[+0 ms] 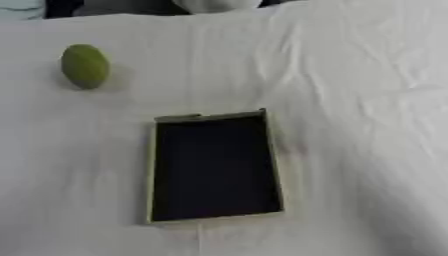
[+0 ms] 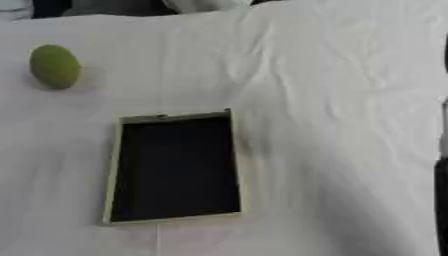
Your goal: Pick up objects on the table and place them in the box.
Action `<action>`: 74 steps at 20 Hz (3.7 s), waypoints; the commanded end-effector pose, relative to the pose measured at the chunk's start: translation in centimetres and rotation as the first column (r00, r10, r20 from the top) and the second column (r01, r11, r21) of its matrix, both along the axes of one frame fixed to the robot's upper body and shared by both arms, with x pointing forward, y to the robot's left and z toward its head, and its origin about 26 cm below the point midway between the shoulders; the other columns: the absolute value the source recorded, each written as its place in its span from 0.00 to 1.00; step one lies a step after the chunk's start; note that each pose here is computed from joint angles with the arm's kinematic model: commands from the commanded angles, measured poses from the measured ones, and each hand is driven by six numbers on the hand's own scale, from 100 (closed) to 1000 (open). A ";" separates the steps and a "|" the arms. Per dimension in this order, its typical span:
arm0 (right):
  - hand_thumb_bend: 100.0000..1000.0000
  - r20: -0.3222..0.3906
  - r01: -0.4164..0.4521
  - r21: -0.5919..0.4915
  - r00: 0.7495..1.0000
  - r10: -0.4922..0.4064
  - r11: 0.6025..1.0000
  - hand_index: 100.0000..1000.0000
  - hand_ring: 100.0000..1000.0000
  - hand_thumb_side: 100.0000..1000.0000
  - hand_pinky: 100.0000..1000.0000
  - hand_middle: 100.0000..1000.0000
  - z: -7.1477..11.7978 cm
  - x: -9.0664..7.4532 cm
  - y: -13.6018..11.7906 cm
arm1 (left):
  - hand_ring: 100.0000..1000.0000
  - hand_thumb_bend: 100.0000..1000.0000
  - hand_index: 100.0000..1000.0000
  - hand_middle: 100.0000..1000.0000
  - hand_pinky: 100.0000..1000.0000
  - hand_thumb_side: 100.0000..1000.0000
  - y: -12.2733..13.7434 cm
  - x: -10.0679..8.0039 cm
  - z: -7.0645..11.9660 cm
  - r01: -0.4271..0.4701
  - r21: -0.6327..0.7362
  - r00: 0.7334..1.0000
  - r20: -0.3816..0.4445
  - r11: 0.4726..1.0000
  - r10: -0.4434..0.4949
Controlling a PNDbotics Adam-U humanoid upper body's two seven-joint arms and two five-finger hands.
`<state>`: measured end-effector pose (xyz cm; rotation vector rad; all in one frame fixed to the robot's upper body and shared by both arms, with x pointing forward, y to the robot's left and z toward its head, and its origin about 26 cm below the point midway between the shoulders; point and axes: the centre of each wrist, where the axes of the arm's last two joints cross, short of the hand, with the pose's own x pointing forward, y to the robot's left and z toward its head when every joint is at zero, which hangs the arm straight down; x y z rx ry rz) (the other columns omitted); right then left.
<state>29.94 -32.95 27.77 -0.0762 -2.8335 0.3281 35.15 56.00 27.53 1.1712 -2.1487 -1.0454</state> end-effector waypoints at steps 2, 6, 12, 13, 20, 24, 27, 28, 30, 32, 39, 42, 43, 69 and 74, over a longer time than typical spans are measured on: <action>0.00 0.027 0.003 -0.045 1.000 -0.001 0.999 0.80 0.89 0.44 0.74 0.56 0.9 -0.5 -0.1 | 0.73 0.00 0.94 0.74 0.74 0.08 1.8 -0.1 1.1 -0.099 0.089 0.992 -0.075 0.991 0.106; 0.00 0.018 0.004 -0.051 1.000 -0.003 0.999 0.80 0.89 0.44 0.74 0.56 0.8 -0.6 -0.1 | 0.73 0.00 0.94 0.74 0.74 0.12 1.7 1.6 -0.8 -0.144 0.074 0.979 -0.138 0.987 0.153; 0.00 0.013 0.001 -0.058 1.000 0.000 0.998 0.80 0.89 0.43 0.74 0.55 0.6 -0.5 -0.1 | 0.73 0.00 0.95 0.74 0.74 0.17 -1.1 5.2 -4.0 -0.143 0.096 0.964 -0.211 0.985 0.160; 0.00 0.012 0.000 -0.059 1.000 0.001 0.998 0.80 0.89 0.43 0.74 0.55 0.6 -0.5 -0.1 | 0.74 0.00 0.96 0.75 0.75 0.19 -1.5 5.6 -4.3 -0.141 0.103 0.964 -0.214 0.985 0.160; 0.00 0.007 -0.008 -0.063 1.000 0.009 0.998 0.80 0.89 0.43 0.74 0.55 0.6 -0.5 0.0 | 0.84 0.00 0.98 0.84 0.85 0.26 -3.7 7.5 -5.5 -0.087 0.195 0.937 -0.318 0.977 0.147; 0.00 0.005 -0.012 -0.065 1.000 0.013 0.998 0.80 0.89 0.43 0.74 0.55 0.5 -0.5 0.1 | 0.86 0.06 0.96 0.84 0.88 0.00 -5.4 8.7 -4.6 -0.029 0.210 0.928 -0.357 0.977 0.104; 0.00 0.003 -0.016 -0.066 1.000 0.017 0.998 0.80 0.89 0.43 0.74 0.55 0.5 -0.5 0.1 | 0.89 0.00 0.97 0.85 0.88 0.07 -7.5 10.1 -3.9 0.062 0.190 0.899 -0.437 0.980 0.028; 0.00 0.003 -0.018 -0.066 1.000 0.018 0.998 0.80 0.89 0.43 0.74 0.55 0.5 -0.4 0.2 | 0.90 0.00 0.97 0.85 0.89 0.19 -8.1 10.4 -3.5 0.098 0.172 0.887 -0.461 0.980 -0.008; 0.00 0.002 -0.019 -0.065 1.000 0.019 0.998 0.80 0.89 0.43 0.74 0.55 0.5 -0.4 0.2 | 0.90 0.01 0.96 0.86 0.89 0.32 -8.8 10.8 -2.5 0.164 0.135 0.864 -0.498 0.977 -0.076; 0.00 0.001 -0.021 -0.064 1.000 0.021 0.998 0.80 0.89 0.43 0.74 0.55 0.5 -0.4 0.2 | 0.91 0.04 0.96 0.86 0.89 0.45 -8.9 10.8 -1.5 0.223 0.105 0.839 -0.528 0.969 -0.136; 0.00 0.003 -0.031 -0.060 1.000 0.031 0.998 0.80 0.89 0.43 0.74 0.55 0.7 -0.3 0.4 | 0.91 0.03 0.94 0.85 0.88 0.49 -9.6 10.9 1.0 0.354 0.073 0.793 -0.552 0.932 -0.258; 0.00 0.001 -0.033 -0.059 0.999 0.033 0.998 0.80 0.89 0.43 0.74 0.55 0.7 -0.3 0.5 | 0.90 0.04 0.93 0.84 0.88 0.50 -10.2 11.1 1.7 0.387 0.068 0.789 -0.541 0.919 -0.292; 0.00 0.001 -0.033 -0.059 0.999 0.033 0.998 0.80 0.89 0.43 0.74 0.55 0.7 -0.3 0.5 | 0.90 0.05 0.93 0.83 0.87 0.51 -10.4 11.2 1.8 0.395 0.070 0.787 -0.540 0.916 -0.298; 0.00 0.013 -0.109 -0.046 0.994 0.109 0.993 0.80 0.89 0.44 0.74 0.54 1.5 0.1 1.9 | 0.89 0.08 0.94 0.82 0.86 0.31 -15.2 13.3 1.6 0.422 0.137 0.800 -0.520 0.896 -0.297; 0.00 0.014 -0.111 -0.053 0.994 0.112 0.992 0.80 0.89 0.44 0.74 0.54 1.5 0.1 1.9 | 0.90 0.12 0.92 0.82 0.87 0.00 -15.8 13.6 1.7 0.413 0.193 0.794 -0.554 0.890 -0.249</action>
